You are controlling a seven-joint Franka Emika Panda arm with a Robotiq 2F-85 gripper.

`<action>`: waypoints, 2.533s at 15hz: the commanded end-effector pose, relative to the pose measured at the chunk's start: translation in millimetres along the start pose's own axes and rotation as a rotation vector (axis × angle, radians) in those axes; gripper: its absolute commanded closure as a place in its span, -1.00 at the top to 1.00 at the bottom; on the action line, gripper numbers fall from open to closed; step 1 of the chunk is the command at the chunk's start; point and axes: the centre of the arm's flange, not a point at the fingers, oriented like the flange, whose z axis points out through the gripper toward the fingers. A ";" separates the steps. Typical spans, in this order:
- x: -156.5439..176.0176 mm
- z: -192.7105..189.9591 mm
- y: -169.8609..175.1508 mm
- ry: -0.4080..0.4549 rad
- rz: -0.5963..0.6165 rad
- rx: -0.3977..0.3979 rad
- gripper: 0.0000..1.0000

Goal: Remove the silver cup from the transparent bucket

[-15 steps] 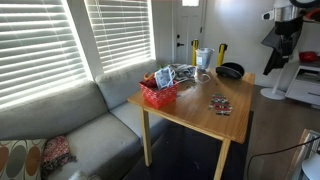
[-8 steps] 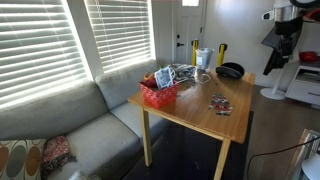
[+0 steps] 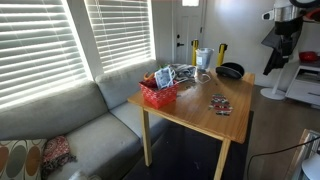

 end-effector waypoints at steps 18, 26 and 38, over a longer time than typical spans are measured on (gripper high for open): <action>146.5 -110.7 83.6 0.419 0.090 0.114 1.00; 150.5 -103.9 76.2 0.394 0.065 0.100 1.00; 195.5 -97.1 72.3 0.465 0.093 0.145 1.00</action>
